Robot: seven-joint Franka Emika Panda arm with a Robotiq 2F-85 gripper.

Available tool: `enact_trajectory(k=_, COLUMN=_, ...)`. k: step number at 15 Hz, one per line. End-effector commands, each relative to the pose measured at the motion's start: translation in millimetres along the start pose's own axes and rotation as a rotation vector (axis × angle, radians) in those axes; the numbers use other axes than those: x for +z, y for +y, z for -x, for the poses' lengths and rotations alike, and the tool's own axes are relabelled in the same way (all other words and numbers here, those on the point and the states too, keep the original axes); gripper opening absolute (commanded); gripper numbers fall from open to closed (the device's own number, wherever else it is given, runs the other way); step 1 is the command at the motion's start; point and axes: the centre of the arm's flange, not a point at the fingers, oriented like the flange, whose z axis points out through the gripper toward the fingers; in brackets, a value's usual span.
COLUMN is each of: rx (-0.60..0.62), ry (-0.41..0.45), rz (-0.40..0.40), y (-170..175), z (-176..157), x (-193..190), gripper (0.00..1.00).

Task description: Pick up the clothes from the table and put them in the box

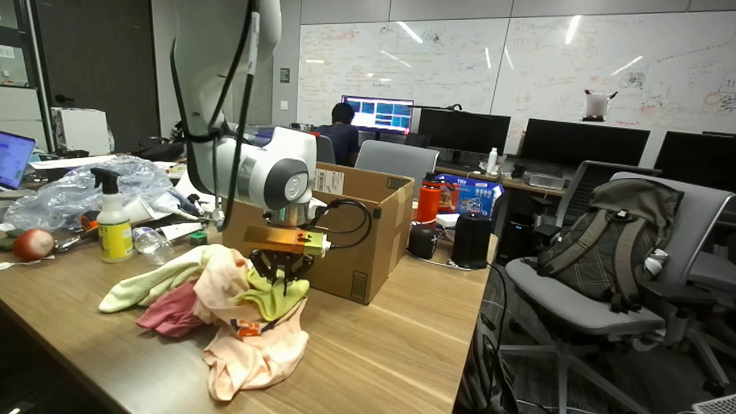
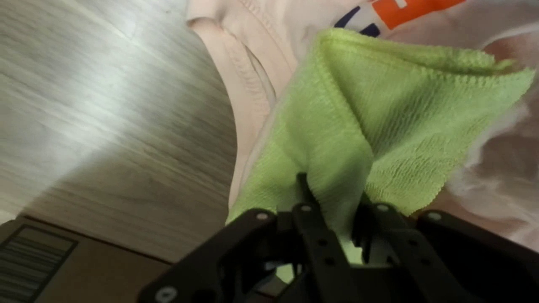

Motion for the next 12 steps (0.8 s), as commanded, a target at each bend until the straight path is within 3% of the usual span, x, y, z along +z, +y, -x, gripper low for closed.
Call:
enact_trajectory(k=1, rx=0.009, ry=0.038, rz=0.045, y=-6.6, z=1.0, x=-29.1, gripper=0.02)
enact_trajectory(k=12, rx=0.049, ry=0.234, rz=0.170, y=-5.4, z=-0.7, x=-149.4, gripper=0.05)
